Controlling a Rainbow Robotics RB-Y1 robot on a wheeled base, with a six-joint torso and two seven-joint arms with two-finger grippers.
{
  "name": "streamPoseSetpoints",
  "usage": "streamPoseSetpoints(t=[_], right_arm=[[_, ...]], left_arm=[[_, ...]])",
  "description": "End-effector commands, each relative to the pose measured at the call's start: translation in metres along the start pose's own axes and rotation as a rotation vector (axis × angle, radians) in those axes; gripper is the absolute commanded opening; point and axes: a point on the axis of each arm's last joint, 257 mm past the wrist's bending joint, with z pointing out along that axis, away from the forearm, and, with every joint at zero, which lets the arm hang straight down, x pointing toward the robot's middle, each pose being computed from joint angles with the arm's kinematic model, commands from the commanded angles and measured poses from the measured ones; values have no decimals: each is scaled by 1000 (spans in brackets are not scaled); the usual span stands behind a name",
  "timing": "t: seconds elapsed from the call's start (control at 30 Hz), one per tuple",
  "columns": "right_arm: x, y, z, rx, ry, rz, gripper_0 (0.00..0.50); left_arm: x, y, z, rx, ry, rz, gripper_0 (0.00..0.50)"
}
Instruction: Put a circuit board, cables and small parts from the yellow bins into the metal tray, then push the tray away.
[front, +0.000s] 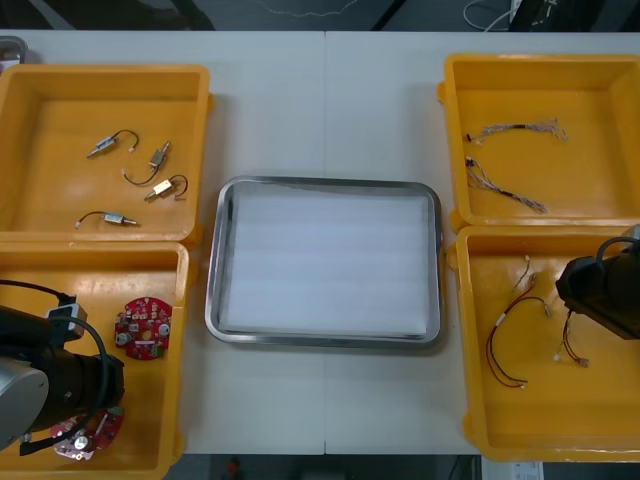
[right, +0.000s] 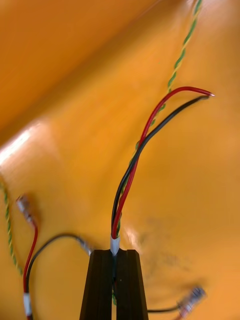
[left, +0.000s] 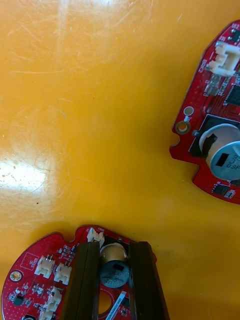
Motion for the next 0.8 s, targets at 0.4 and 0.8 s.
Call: streamPoseSetpoints(t=[0.4,0.8], right_arm=[[-10,-9,-84,23,-96,-119,0],[-32,3,-147,-72,-197,-253,0]], left_arm=[[-31,5,-35,0,-40,-63,0],[-70,-7,-96,32,-76,48,0]])
